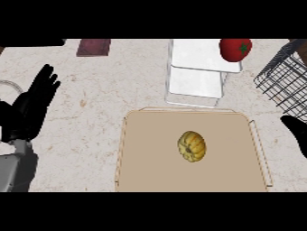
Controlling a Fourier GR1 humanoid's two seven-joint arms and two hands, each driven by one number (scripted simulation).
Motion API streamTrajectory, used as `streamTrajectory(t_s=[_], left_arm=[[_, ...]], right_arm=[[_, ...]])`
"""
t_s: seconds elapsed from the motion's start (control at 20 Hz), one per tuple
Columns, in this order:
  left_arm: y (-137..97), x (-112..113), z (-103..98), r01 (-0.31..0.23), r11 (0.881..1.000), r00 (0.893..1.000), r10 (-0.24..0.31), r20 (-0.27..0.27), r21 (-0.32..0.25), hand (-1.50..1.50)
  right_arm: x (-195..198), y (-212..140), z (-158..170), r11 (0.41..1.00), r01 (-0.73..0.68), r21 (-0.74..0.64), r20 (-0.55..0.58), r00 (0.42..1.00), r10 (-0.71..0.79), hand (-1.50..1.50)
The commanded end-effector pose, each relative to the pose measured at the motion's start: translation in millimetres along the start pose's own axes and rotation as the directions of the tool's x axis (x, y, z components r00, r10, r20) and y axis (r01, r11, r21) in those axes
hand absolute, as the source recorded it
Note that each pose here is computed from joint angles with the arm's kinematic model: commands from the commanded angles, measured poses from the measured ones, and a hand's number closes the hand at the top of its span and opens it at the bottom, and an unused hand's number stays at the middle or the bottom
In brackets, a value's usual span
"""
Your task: Pick the tomato from the tray and place it in the tiered shelf
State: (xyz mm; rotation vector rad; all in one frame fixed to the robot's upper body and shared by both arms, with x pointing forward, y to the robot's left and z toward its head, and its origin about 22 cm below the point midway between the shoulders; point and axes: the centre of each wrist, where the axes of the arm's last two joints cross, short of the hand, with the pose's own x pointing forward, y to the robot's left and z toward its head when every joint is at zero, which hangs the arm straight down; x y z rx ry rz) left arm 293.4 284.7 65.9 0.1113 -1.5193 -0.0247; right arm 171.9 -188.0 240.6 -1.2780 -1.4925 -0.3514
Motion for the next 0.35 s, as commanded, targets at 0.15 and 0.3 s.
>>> streamTrajectory(t_s=[0.15, 0.3], left_arm=[[7, -5, -7, -0.018, 1.0, 1.0, 0.018, 0.007, 0.015, 0.0], [-12, -3, -10, 0.007, 1.0, 1.0, -0.007, 0.008, 0.016, 0.0]], right_arm=[[-18, -63, 36, 0.989, -0.002, 0.15, 0.014, 1.0, 0.0, -1.5], [-11, -56, 46, 0.982, -0.035, 0.185, 0.028, 0.999, 0.031, -1.5]])
